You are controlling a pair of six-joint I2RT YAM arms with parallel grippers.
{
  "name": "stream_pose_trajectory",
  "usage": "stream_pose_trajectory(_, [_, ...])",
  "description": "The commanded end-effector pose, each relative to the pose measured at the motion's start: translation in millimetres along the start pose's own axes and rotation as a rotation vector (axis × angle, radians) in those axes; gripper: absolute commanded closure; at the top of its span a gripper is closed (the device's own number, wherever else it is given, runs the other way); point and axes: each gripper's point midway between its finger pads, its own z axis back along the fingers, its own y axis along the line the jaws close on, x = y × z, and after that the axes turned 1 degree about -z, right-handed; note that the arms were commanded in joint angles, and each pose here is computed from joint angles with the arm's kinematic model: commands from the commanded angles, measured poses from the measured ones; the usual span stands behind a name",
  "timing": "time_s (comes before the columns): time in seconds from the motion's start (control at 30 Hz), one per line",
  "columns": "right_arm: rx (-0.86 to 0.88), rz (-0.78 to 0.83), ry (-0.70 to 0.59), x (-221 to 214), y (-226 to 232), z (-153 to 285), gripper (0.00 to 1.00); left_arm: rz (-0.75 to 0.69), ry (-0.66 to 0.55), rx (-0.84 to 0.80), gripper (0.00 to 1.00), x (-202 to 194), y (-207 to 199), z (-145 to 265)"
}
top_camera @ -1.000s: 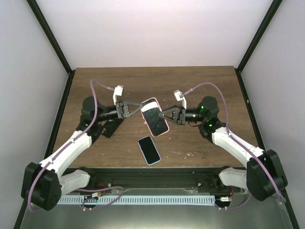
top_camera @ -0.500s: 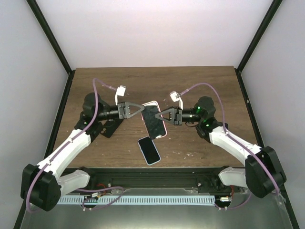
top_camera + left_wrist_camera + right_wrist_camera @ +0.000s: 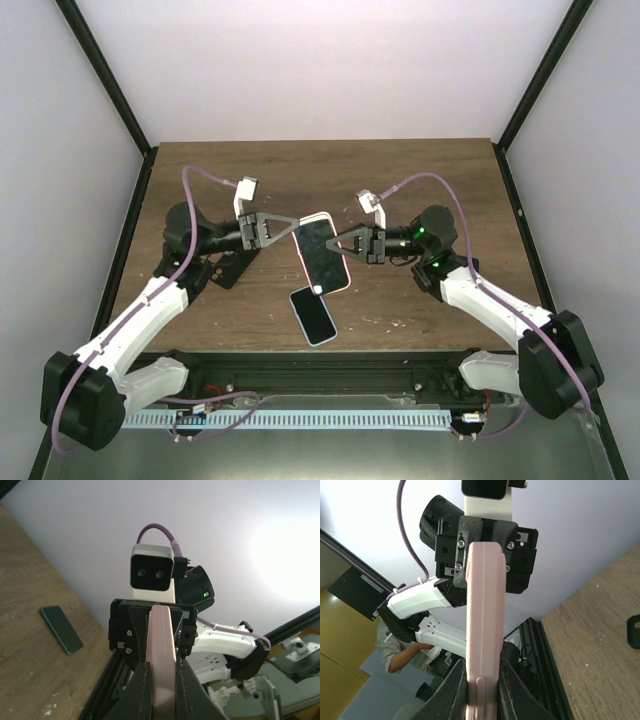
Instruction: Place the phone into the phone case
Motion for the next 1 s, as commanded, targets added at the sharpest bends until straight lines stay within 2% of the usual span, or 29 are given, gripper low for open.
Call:
stream_pose_trajectory(0.0, [0.043,0.078,-0.018,9.5,21.2,-1.8,0.96,-0.028,0.003,-0.029,1.0,0.2,-6.2,-0.7])
stream_pose_trajectory(0.1, [0.035,0.063,-0.018,8.1,16.9,-3.5,0.8,-0.044,0.011,0.02,1.0,0.9,2.3,-1.9])
stream_pose_trajectory(0.17, [0.031,0.056,-0.019,7.1,14.4,-4.5,0.77,-0.076,0.017,0.078,1.0,2.2,7.6,-2.0])
stream_pose_trajectory(0.23, [0.027,0.049,-0.022,8.0,12.7,-5.3,0.83,-0.08,0.02,0.112,1.0,2.1,11.1,-1.1])
stream_pose_trajectory(0.3, [0.021,0.046,-0.03,10.1,11.8,-5.7,0.95,-0.077,0.023,0.119,0.96,3.1,10.5,-1.2])
stream_pose_trajectory(0.33, [0.019,0.049,-0.038,11.9,12.3,-5.7,0.99,-0.076,0.024,0.117,0.86,3.7,8.8,-1.3])
stream_pose_trajectory(0.4, [0.015,0.058,-0.06,16.8,14.9,-5.6,0.99,-0.069,0.023,0.107,0.59,3.8,4.5,-0.9])
stream_pose_trajectory(0.47, [0.007,0.069,-0.09,24.7,18.3,-4.9,0.99,-0.062,0.017,0.094,0.46,2.7,1.1,0.4])
stream_pose_trajectory(0.53, [-0.003,0.081,-0.125,33.4,20.9,-4.4,0.99,-0.042,0.016,0.083,0.39,-1.2,1.2,1.8])
stream_pose_trajectory(0.67, [-0.028,0.099,-0.212,52.9,23.0,-2.4,0.99,0.001,0.027,0.077,0.36,-13.5,11.5,3.6])
stream_pose_trajectory(0.97, [-0.111,0.134,-0.407,94.1,21.5,7.7,0.99,0.061,0.092,0.068,0.37,-45.7,23.0,-1.7])
